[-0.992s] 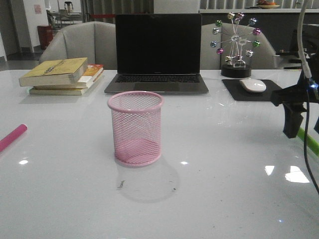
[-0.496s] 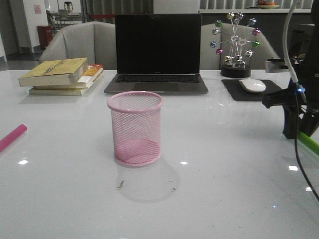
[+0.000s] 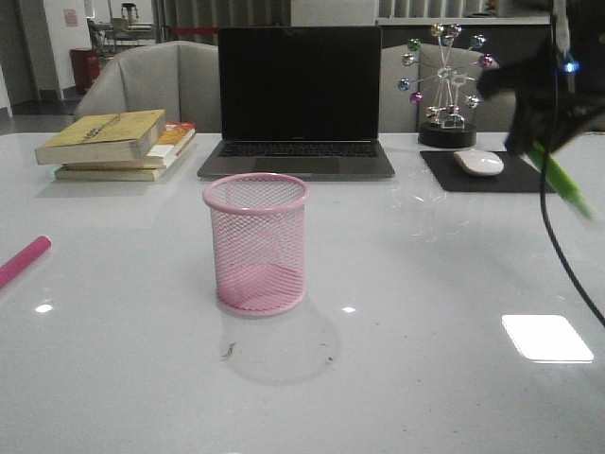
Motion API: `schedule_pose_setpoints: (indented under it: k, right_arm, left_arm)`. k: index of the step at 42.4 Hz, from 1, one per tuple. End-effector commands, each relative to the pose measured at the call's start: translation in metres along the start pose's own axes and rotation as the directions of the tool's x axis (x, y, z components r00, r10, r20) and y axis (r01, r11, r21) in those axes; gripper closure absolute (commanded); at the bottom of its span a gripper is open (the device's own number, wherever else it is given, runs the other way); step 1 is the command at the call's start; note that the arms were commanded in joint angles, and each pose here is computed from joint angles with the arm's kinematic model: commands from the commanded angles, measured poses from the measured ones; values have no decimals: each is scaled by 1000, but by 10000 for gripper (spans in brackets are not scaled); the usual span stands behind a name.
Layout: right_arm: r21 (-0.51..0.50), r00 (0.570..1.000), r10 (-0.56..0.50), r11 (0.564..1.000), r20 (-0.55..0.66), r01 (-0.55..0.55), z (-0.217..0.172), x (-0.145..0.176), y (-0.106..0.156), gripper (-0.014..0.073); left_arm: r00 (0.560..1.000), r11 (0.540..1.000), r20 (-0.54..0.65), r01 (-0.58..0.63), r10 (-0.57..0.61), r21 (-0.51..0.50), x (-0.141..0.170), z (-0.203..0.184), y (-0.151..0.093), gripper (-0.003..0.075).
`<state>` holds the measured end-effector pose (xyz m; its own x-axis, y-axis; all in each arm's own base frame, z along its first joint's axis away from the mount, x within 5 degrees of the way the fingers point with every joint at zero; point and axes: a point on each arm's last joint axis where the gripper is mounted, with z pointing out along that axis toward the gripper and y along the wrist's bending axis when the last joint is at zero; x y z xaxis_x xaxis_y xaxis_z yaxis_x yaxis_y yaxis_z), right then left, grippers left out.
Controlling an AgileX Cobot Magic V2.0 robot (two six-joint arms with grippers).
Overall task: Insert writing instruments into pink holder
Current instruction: 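Lift the green marker and carry it over the pink mesh holder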
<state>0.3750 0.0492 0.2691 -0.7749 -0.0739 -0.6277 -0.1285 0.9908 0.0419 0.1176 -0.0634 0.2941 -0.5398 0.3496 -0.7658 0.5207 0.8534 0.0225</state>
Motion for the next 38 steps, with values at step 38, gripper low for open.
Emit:
schedule_pose_setpoints:
  k: [38]
  right_arm:
    - [-245,326,98,859,940,450,-63,70,167,484]
  left_arm:
    - [995,1000,100,6,-6,4,-14,-5,-1,161]
